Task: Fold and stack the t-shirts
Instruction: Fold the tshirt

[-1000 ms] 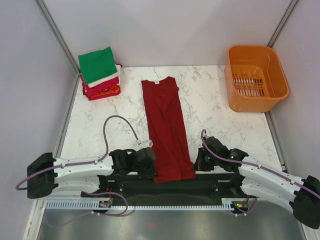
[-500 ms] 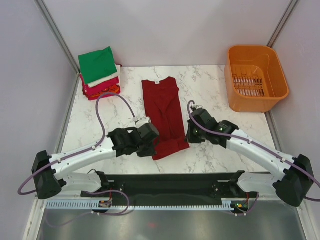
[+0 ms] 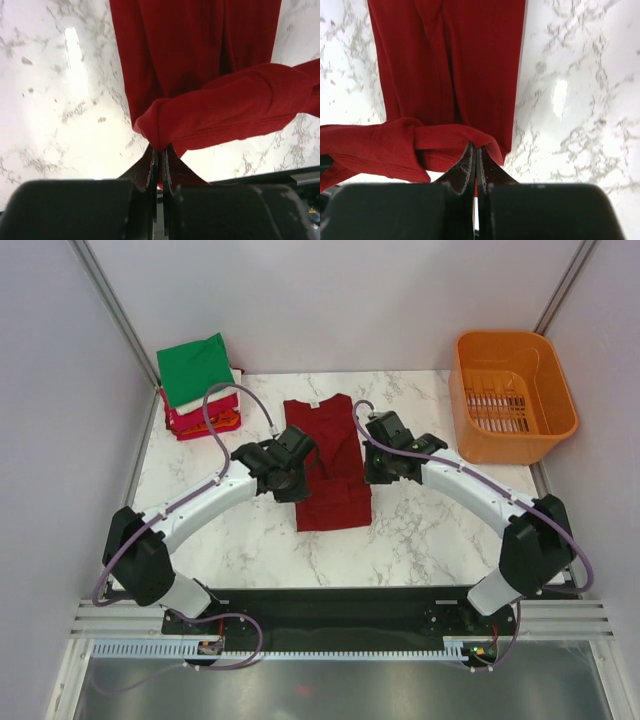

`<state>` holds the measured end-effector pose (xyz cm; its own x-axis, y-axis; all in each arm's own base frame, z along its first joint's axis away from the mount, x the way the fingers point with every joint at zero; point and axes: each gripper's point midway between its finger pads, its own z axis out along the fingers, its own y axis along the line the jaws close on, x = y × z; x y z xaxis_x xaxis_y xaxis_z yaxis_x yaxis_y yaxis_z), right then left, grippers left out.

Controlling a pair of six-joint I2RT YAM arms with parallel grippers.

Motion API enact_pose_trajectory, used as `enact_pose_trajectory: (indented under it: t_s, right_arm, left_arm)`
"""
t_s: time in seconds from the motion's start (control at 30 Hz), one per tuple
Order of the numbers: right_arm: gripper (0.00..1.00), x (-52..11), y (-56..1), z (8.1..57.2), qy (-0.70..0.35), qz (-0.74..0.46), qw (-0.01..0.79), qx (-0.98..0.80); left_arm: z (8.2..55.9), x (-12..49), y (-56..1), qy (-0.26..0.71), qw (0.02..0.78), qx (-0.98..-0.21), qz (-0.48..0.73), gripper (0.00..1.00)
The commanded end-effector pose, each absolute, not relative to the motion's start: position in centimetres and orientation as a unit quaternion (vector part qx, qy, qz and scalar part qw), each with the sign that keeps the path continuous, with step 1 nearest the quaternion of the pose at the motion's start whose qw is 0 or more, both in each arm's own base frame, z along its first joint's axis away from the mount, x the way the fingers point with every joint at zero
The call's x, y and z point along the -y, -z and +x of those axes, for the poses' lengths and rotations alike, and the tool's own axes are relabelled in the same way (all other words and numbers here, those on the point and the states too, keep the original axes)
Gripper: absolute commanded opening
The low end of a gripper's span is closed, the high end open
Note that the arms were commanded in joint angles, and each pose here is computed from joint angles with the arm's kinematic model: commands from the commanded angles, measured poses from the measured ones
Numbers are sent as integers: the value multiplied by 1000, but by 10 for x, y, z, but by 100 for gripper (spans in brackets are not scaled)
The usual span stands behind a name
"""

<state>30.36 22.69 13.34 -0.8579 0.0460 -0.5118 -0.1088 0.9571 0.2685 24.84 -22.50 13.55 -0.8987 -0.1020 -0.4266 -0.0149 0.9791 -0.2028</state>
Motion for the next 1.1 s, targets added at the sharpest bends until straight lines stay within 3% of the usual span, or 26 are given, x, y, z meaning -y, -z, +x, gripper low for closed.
enact_pose_trajectory:
  t_s: [0.0, 0.23, 0.27, 0.3, 0.33, 0.37, 0.4, 0.47, 0.67, 0.83, 0.9, 1.0, 1.03, 1.07]
  right_arm:
    - [0, -223, -144, 338, -136, -22, 294, -946]
    - [0, -239, -115, 393, -123, -25, 269, -955]
    - [2, -239, -111, 401, -116, -22, 269, -956]
    - [10, -234, -107, 406, -104, -19, 261, -959]
    - [24, -236, -101, 420, -98, -16, 263, -960]
    - [67, -230, -98, 429, -86, -8, 265, -960]
    - [85, -229, -96, 445, -79, 2, 272, -959]
    - [93, -213, -95, 462, -56, 30, 276, -959]
    - [95, -197, -139, 475, -39, 60, 324, -943]
    - [82, -210, -149, 431, -114, 28, 337, -934]
    - [78, -220, -132, 408, -147, 8, 299, -943]
    - [56, -230, -101, 375, -164, -12, 247, -955]
    - [39, -236, -99, 371, -175, -18, 246, -953]
    - [34, -243, -94, 363, -183, -23, 236, -954]
  left_arm:
    - [274, 209, -135, 73, 224, -972, -6, 2]
    - [331, 204, -116, 54, 212, -976, 19, 2]
    - [338, 200, -112, 48, 209, -976, 24, 8]
    - [355, 195, -114, 52, 219, -974, 17, 17]
    - [364, 193, -97, 43, 202, -978, 19, 31]
    - [377, 181, -91, 40, 197, -979, 9, 54]
    - [392, 180, -94, 47, 206, -978, 0, 70]
    - [419, 166, -85, 59, 196, -979, -24, 99]
    - [451, 155, -148, 77, 270, -959, -35, 100]
    - [421, 152, -158, 90, 271, -957, -46, 93]
    - [400, 156, -146, 93, 254, -962, -37, 76]
    - [372, 164, -128, 96, 234, -967, -25, 56]
    - [365, 168, -124, 99, 229, -968, -29, 48]
    - [353, 172, -110, 105, 215, -971, -26, 43]
